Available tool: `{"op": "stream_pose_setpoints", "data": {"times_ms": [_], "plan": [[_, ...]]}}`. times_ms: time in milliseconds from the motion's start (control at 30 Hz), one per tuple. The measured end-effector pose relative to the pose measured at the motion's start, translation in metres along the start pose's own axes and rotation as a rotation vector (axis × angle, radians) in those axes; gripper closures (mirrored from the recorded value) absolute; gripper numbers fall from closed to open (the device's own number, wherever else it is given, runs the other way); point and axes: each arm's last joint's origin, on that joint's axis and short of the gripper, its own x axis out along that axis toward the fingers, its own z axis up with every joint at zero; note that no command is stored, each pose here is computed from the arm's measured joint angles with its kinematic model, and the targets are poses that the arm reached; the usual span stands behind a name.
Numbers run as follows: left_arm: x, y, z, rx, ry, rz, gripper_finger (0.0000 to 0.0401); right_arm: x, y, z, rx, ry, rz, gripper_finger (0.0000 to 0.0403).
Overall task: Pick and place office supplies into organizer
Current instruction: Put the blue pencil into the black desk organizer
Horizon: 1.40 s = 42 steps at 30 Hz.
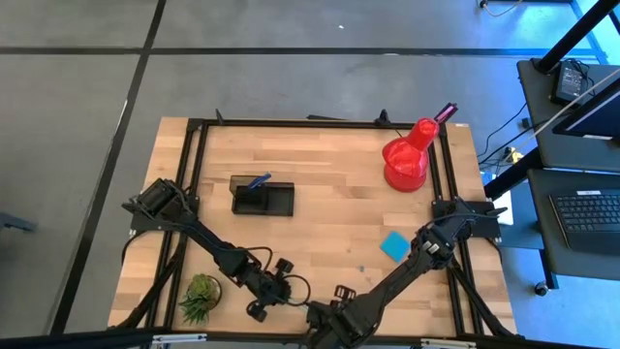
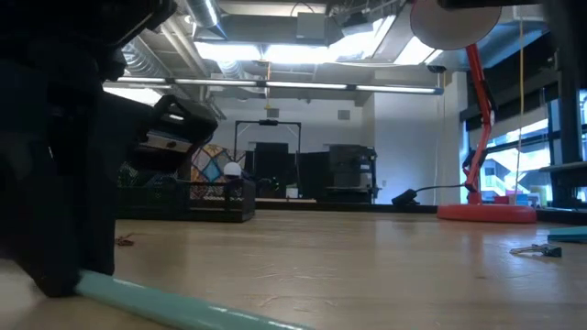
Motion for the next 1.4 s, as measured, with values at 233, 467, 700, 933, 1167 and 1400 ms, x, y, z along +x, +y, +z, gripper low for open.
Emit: {"op": "stream_pose_setpoints", "data": {"times_ms": [233,467,700,933,1167,1400], "plan": [[0.0,0.001,0.0,-0.11,-0.01,0.016,0.0384,0.005,0.0,-0.004,0.086,0.014,-0.021,0.0242],[0.001,0.002,0.001,-0.223,-0.031,0.021,0.0385,0.006,-0.014,0.0,0.083,0.062,-0.114,0.0242],[0.001,0.002,0.002,-0.271,-0.035,0.024,0.0386,0.007,-0.019,0.006,-0.007,0.067,-0.116,0.0242],[0.001,0.002,0.002,-0.271,-0.036,0.026,0.0386,0.027,-0.021,0.005,-0.058,0.113,-0.145,0.0242],[0.001,0.002,0.002,-0.271,-0.036,0.025,0.0386,0.039,-0.02,0.005,-0.084,0.133,-0.139,0.0242],[0.001,0.002,0.002,-0.271,-0.036,0.025,0.0386,0.039,-0.019,0.005,-0.085,0.129,-0.133,0.0242]]}}
